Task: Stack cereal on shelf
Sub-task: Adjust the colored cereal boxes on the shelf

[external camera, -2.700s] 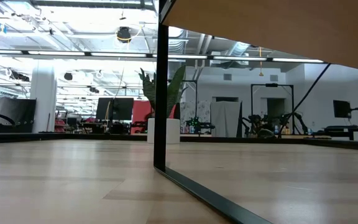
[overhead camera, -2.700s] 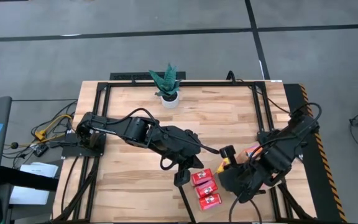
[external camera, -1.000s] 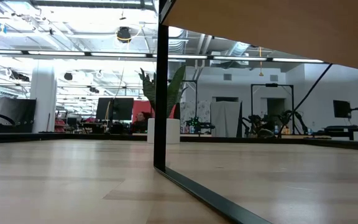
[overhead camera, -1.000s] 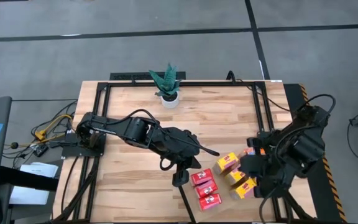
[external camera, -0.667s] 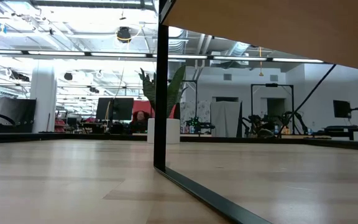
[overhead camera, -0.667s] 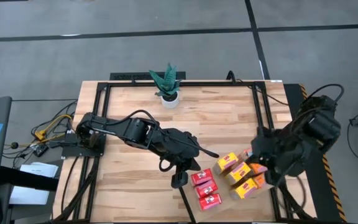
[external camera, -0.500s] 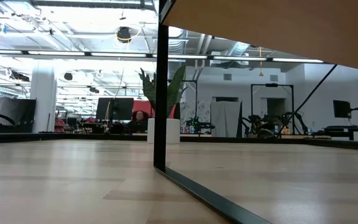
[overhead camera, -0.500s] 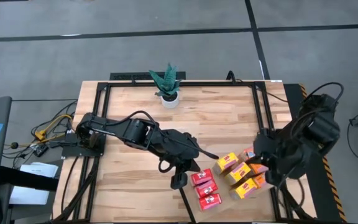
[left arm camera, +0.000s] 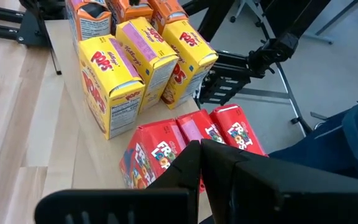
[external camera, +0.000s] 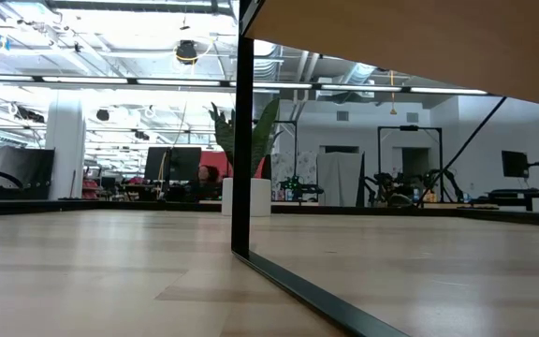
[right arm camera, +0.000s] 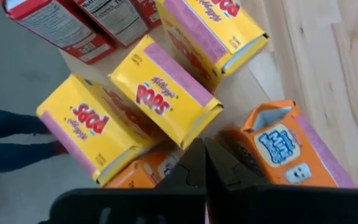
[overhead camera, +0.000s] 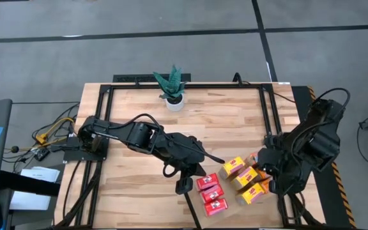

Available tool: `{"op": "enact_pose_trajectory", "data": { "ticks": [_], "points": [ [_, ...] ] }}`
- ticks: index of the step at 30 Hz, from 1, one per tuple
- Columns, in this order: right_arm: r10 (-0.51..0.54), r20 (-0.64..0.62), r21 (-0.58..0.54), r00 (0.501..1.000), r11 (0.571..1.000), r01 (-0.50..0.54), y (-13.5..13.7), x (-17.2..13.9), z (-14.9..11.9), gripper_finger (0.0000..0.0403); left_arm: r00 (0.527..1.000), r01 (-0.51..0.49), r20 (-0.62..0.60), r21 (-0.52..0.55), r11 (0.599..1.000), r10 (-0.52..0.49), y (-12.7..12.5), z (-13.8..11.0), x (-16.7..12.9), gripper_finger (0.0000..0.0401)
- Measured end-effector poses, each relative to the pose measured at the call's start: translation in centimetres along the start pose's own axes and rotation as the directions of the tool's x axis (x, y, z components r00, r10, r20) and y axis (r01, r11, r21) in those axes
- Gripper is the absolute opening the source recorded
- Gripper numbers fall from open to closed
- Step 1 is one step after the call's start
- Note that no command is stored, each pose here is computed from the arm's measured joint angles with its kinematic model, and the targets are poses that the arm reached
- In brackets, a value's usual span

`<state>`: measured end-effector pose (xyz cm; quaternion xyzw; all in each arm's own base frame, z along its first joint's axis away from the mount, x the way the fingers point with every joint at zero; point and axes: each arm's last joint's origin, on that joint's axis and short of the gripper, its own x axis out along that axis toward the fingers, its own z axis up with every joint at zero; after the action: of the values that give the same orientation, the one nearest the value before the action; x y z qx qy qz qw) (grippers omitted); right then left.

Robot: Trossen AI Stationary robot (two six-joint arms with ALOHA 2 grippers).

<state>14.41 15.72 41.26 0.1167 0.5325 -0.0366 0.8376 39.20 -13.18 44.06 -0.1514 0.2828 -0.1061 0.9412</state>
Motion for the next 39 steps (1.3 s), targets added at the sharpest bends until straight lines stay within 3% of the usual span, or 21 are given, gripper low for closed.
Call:
{"op": "enact_pose_trajectory", "data": {
  "ticks": [39],
  "points": [
    [-0.084, -0.020, -0.030, 0.996, 0.996, 0.083, 1.5, 2.4, 0.7, 0.0017, 1.000, 0.000, -0.005, 0.000, 1.000, 0.000, 0.0, -0.1, 0.0, 0.0000]
  ]
}}
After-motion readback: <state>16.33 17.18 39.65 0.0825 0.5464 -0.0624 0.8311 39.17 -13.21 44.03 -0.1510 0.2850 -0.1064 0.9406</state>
